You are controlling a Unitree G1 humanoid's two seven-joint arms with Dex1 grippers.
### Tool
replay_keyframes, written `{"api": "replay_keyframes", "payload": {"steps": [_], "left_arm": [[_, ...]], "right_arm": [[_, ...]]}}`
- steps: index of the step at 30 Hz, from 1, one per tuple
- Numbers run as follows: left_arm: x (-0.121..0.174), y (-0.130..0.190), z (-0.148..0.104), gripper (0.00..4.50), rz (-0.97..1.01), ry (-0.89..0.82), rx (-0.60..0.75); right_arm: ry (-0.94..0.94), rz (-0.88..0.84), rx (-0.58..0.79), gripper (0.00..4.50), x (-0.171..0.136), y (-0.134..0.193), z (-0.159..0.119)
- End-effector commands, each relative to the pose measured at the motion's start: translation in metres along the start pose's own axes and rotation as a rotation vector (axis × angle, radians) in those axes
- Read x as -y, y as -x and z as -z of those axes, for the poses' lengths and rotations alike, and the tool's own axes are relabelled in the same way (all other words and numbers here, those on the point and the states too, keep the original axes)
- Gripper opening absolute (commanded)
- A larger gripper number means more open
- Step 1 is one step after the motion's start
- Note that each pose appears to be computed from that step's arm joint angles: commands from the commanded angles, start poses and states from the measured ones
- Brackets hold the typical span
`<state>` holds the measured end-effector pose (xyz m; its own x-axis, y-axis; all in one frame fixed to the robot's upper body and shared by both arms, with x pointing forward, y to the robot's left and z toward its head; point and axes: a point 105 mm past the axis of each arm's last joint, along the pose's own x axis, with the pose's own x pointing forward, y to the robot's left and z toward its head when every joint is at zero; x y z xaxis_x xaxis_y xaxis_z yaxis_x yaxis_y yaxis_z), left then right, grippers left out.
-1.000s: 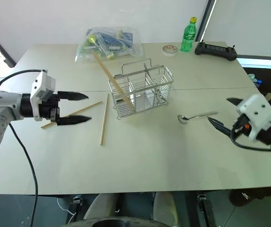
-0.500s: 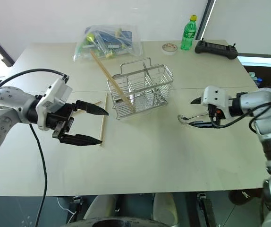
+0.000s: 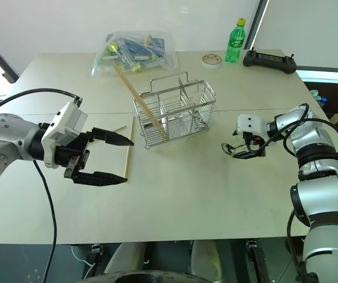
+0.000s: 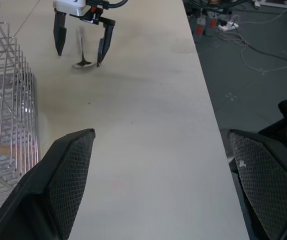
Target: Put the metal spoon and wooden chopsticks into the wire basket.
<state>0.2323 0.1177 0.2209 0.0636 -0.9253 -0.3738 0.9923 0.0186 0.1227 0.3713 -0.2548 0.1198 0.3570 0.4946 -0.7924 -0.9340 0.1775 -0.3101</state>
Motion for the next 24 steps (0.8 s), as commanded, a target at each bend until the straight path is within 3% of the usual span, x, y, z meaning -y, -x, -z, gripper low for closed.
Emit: {"api": "replay_keyframes", "payload": {"steps": [1,9,13,18,24], "left_arm": [[0.004,0.006,-0.01,4.48,-0.02,-0.046,0.003],[0.003,0.007,-0.016,4.48,-0.03,-0.053,0.014],[0.003,0.007,-0.016,4.5,-0.031,-0.055,0.011],[0.001,0.008,-0.022,4.5,-0.033,-0.064,0.02],[-0.003,0.009,-0.027,4.5,-0.042,-0.082,0.029]], "right_arm": [[0.026,-0.006,-0.031,4.5,0.003,0.004,0.001],[0.058,-0.042,-0.066,4.5,0.001,0.001,0.002],[0.057,-0.08,-0.063,3.15,-0.005,0.0,0.003],[0.058,-0.091,-0.072,0.44,-0.008,-0.001,0.006],[0.057,-0.105,-0.067,0.44,-0.01,-0.001,0.007]]}}
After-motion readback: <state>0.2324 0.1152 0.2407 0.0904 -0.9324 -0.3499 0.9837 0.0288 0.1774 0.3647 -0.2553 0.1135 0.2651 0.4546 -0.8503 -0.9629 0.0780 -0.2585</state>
